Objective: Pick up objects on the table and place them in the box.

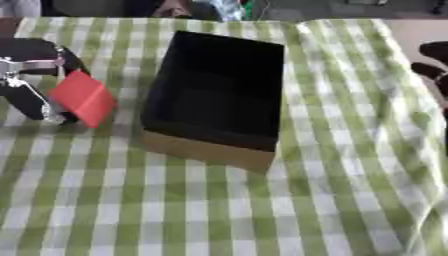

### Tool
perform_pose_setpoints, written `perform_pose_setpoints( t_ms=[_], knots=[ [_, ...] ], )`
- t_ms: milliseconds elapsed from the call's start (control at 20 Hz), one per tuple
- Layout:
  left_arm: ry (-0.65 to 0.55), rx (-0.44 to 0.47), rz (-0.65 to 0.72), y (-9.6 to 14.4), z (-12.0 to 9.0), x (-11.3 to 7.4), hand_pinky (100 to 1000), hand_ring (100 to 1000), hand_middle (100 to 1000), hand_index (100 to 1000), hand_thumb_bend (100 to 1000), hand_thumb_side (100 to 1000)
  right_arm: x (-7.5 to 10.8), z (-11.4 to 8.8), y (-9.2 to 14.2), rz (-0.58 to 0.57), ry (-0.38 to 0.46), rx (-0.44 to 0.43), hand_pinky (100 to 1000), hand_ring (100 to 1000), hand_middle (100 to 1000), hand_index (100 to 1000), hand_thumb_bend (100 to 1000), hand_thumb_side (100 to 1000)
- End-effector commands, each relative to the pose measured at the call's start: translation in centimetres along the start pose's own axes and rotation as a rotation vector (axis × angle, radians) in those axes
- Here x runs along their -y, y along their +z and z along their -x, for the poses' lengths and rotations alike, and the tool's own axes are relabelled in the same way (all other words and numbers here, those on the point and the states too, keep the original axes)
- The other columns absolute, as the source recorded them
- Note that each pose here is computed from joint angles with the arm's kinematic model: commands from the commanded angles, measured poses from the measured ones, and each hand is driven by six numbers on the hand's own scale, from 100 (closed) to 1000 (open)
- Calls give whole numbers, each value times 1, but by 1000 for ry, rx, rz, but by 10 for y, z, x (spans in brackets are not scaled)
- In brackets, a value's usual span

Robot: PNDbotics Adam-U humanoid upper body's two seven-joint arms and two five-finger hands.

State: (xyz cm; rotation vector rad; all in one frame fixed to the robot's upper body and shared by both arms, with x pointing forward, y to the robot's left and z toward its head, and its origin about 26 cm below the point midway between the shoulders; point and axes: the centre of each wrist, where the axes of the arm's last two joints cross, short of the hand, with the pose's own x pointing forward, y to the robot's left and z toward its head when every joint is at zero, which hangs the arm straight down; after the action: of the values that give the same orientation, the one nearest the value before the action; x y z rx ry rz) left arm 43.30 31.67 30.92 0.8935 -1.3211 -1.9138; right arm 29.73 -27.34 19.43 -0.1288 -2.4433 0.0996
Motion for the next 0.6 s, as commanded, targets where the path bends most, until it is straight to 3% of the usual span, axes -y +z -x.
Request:
perform_pose_setpoints(
  t_ms=[50,350,600],
  knots=[
    [-38,10,-40,19,3,-27,645,657,554,546,151,281,4,-7,-5,-2,9,25,767,823,686,870,100,710],
    [-13,46,-160,20,-9,-52,633,646,551,554,121,302,5,-7,-5,-2,9,28,766,822,686,869,100,712],
    [-20,60,-330,7,-31,-76,607,614,530,536,100,319,5,-7,-5,-4,6,31,766,822,686,869,100,712]
  ],
)
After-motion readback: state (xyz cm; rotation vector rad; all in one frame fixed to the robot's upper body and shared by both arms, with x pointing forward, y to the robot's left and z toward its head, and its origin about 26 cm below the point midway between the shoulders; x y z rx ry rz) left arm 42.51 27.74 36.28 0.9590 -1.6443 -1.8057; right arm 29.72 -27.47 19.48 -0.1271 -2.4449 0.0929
